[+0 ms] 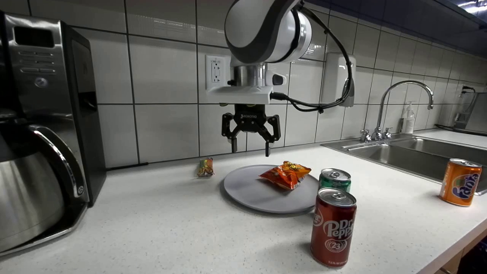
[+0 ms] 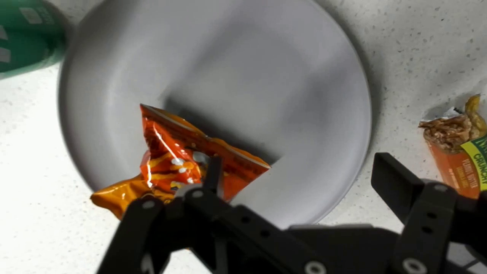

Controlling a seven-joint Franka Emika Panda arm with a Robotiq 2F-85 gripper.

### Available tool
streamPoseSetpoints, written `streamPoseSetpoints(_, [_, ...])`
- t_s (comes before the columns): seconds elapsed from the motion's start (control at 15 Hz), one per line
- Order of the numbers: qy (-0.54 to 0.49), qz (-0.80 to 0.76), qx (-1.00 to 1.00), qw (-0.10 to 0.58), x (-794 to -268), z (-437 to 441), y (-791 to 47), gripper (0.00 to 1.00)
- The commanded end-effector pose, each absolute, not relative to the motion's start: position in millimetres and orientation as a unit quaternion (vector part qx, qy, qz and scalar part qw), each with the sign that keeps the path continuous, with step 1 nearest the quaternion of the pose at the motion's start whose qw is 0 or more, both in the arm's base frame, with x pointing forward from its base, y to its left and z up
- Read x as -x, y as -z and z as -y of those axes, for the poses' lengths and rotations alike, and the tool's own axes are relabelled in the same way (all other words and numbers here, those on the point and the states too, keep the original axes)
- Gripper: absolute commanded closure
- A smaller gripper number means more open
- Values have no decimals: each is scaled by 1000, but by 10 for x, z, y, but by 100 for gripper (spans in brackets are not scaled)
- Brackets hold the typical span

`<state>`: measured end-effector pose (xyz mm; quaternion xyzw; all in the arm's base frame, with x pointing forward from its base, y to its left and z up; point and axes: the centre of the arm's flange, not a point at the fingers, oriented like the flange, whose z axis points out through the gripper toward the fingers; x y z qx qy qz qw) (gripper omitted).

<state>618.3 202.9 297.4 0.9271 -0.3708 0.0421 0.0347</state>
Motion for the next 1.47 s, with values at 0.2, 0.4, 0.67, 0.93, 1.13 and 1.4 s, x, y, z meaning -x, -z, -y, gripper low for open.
streamPoseSetpoints(0.2, [-37,436,-898,55,-5995,-1844,-2996,0])
streamPoseSetpoints(0.4, [-35,457,-887,56,-5944,-1779,-2942,0])
streamPoseSetpoints(0.67, [-32,481,-874,63,-5870,-1673,-2942,0])
streamPoseSetpoints(0.93, [-31,493,-867,66,-5870,-1538,-2936,0])
streamPoseSetpoints(1.13, [-32,503,-861,68,-5892,-1401,-2900,0])
streamPoseSetpoints(1.4, [-33,514,-854,75,-5932,-1227,-2860,0])
